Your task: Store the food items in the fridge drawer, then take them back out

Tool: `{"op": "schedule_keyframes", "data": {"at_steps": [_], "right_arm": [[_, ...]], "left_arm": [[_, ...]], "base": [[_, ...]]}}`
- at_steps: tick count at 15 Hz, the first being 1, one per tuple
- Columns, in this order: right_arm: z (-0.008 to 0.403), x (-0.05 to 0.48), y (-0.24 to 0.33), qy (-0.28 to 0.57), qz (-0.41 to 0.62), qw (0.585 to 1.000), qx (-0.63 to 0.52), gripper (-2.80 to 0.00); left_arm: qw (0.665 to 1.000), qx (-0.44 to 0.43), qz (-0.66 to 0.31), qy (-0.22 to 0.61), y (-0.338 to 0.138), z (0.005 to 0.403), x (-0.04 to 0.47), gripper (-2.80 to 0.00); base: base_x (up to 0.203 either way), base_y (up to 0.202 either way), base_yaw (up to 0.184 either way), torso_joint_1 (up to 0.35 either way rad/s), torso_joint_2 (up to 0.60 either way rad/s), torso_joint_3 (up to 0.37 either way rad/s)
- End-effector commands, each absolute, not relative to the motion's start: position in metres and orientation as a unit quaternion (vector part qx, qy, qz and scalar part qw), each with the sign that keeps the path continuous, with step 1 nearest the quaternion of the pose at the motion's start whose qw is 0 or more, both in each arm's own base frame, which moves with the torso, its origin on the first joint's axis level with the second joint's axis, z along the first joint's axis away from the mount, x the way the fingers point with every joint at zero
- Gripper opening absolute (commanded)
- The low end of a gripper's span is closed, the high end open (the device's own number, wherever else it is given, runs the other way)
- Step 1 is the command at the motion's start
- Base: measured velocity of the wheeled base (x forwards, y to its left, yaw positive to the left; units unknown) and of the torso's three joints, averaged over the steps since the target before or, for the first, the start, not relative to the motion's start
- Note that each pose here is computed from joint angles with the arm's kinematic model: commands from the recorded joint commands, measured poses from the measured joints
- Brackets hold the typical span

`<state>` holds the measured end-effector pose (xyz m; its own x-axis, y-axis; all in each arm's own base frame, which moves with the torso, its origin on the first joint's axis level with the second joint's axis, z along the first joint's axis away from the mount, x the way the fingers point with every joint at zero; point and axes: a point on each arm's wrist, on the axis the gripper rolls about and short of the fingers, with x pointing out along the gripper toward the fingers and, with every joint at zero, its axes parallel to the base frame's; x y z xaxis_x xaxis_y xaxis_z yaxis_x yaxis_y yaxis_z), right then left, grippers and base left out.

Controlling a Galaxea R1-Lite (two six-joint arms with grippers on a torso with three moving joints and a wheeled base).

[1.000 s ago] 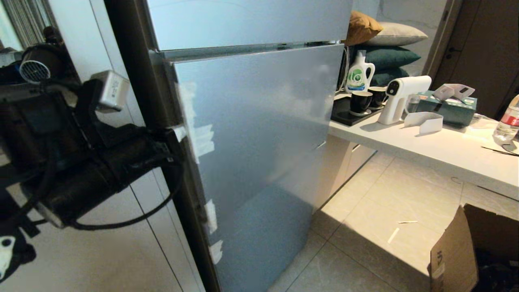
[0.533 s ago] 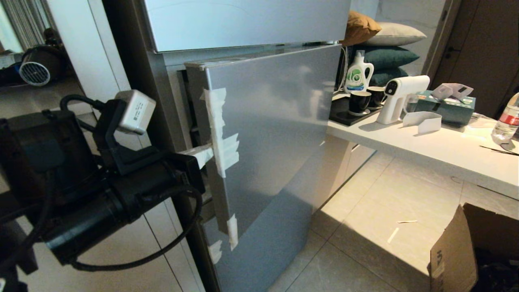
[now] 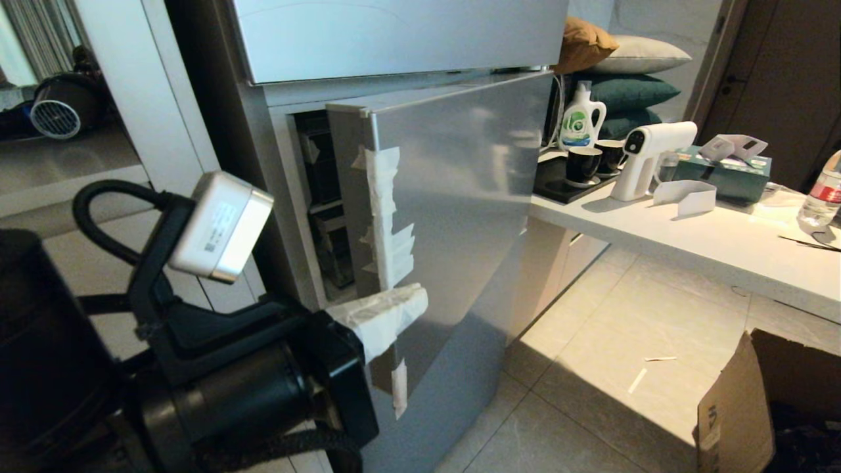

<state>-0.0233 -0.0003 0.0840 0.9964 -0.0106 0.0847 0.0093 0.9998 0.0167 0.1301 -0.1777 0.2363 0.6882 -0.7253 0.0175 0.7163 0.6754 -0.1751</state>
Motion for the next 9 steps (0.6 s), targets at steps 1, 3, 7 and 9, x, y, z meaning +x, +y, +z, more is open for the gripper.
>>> {"op": "schedule_keyframes", "data": {"at_steps": [1,3,7,9], "right_arm": [[0.076,-0.021,0.0,-0.028,-0.005,1.0,0.009,-2.8],[0.076,-0.021,0.0,-0.028,-0.005,1.0,0.009,-2.8],[0.076,-0.021,0.0,-0.028,-0.005,1.0,0.009,-2.8],[0.076,-0.021,0.0,-0.028,-0.005,1.0,0.009,-2.8]], "left_arm": [[0.921,-0.098,-0.377,0.012,-0.176,0.244,0.127,-2.8],[0.94,-0.108,-0.325,-0.006,-0.168,0.254,0.143,-2.8],[0.972,-0.118,-0.199,-0.037,-0.154,0.27,0.194,-2.8],[0.974,-0.121,-0.188,-0.037,-0.153,0.27,0.196,-2.8]], "base": [[0.0,0.0,0.0,0.0,0.0,0.0],[0.0,0.0,0.0,0.0,0.0,0.0],[0.0,0.0,0.0,0.0,0.0,0.0],[0.0,0.0,0.0,0.0,0.0,0.0]]}}
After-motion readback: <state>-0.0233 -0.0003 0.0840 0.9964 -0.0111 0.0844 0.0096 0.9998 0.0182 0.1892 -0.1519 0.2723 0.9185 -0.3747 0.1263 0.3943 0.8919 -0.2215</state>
